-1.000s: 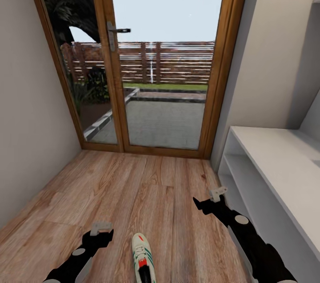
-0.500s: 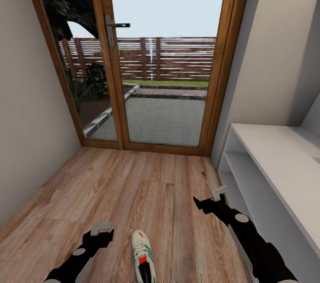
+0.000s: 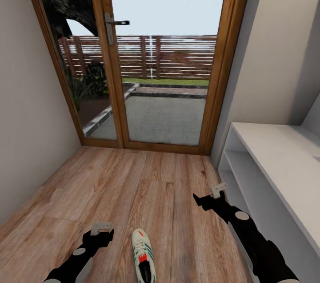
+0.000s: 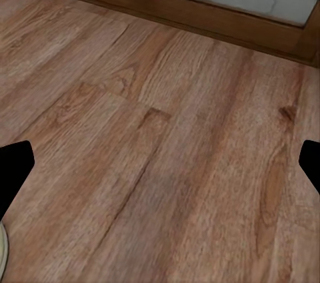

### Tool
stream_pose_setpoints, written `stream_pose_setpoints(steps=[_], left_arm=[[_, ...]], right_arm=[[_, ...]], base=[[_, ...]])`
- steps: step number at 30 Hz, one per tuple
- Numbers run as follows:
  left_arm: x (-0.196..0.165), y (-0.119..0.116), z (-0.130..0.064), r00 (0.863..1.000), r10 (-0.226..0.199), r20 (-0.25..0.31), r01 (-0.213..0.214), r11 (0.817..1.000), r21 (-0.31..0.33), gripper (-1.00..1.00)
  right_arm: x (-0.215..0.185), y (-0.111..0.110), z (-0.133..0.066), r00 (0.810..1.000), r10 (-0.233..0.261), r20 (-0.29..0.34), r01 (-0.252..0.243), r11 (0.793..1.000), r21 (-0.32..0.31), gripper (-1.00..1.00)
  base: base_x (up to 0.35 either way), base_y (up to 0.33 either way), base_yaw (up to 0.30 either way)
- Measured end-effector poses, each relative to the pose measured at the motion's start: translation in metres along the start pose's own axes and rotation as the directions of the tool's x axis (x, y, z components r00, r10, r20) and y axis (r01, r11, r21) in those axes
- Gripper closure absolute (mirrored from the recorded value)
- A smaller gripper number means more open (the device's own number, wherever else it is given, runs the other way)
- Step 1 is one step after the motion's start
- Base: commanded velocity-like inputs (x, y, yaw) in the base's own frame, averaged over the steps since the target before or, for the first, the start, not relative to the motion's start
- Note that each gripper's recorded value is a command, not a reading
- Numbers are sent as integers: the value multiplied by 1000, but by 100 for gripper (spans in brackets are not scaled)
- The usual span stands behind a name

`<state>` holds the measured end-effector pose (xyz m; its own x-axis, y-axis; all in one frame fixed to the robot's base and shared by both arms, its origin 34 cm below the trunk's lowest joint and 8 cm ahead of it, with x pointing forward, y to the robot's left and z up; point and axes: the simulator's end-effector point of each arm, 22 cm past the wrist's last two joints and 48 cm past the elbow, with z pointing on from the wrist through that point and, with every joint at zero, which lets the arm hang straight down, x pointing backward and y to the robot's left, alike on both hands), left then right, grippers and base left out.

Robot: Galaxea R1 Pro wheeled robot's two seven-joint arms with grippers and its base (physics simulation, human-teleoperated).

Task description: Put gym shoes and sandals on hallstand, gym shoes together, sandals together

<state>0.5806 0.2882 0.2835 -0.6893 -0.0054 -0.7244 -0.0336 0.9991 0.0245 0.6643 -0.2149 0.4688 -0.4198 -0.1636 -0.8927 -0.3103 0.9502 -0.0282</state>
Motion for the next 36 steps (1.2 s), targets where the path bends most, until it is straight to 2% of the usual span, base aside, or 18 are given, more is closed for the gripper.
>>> stream_pose_setpoints(steps=[8,22,28,34,35,36], left_arm=[[-7,1,0,999,1,36,-1,1000,-1,-100],[-7,0,0,999,-3,39,3,1000,-2,-100],[-10,-3,0,999,-22,47,22,1000,-5,-100],[-23,-14,3,996,-71,58,71,997,0,-100],[-26,-32,3,990,-133,56,132,991,18,-100],[-24,-52,2,977,-209,45,207,978,33,-100]], right_arm=[[-2,1,0,1000,-1,3,1,1000,-1,-100],[0,3,1,1000,-1,-1,1,1000,-3,-100],[2,10,2,1000,0,-3,0,1000,-13,-100],[0,14,3,1000,7,0,-7,1000,-20,-100],[-6,15,3,1000,8,13,-8,1000,-21,-100],[-21,16,1,999,6,36,-5,1000,-23,-100]], base=[[34,0,0],[18,0,0],[0,0,0],[0,0,0],[0,0,0],[0,0,0]])
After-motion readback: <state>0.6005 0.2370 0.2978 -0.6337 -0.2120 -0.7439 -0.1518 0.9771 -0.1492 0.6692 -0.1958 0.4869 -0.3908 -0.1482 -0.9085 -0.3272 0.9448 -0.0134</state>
